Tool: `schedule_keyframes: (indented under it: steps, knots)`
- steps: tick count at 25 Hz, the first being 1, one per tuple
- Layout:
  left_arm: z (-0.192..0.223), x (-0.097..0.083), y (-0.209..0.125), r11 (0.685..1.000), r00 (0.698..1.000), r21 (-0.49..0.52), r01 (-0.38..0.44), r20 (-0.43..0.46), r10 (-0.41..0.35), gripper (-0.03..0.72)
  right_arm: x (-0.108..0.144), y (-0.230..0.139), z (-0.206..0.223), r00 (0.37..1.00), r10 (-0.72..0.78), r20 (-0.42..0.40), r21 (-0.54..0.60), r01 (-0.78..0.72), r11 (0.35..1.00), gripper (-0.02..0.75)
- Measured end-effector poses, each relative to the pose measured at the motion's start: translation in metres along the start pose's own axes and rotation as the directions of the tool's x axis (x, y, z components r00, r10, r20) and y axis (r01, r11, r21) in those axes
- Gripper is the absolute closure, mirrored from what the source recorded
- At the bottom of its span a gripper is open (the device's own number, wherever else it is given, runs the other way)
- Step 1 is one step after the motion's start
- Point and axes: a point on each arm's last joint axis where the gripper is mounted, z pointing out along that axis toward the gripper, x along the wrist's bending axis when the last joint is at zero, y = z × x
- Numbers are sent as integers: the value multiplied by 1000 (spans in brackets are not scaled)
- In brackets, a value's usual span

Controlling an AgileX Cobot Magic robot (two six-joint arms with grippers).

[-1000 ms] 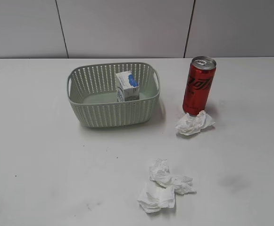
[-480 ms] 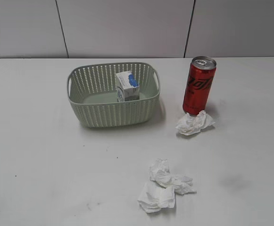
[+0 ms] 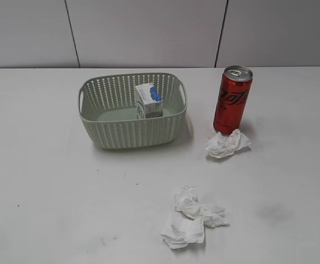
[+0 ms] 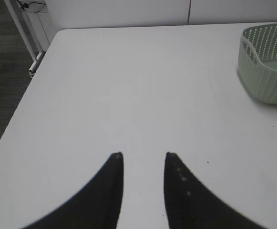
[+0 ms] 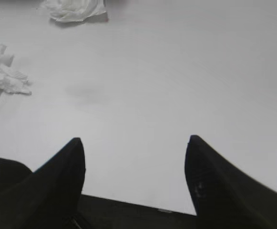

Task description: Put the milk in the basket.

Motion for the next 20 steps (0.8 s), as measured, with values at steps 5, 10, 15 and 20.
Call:
schedule_keyframes:
  steps: [5,10,15,20]
  knots:
    - [0,0,0,1000,1000,0,0,0,0,467,0,-9,-15,995,59,83,-103,-50,993,226]
    - [0,0,0,1000,1000,0,0,0,0,467,2,-18,-27,985,97,140,-195,-68,978,226]
    - [0,0,0,1000,1000,0,0,0,0,467,4,-22,-32,978,118,172,-236,-75,969,226]
    - [0,0,0,1000,1000,0,0,0,0,467,4,-22,-32,977,120,176,-238,-76,968,226]
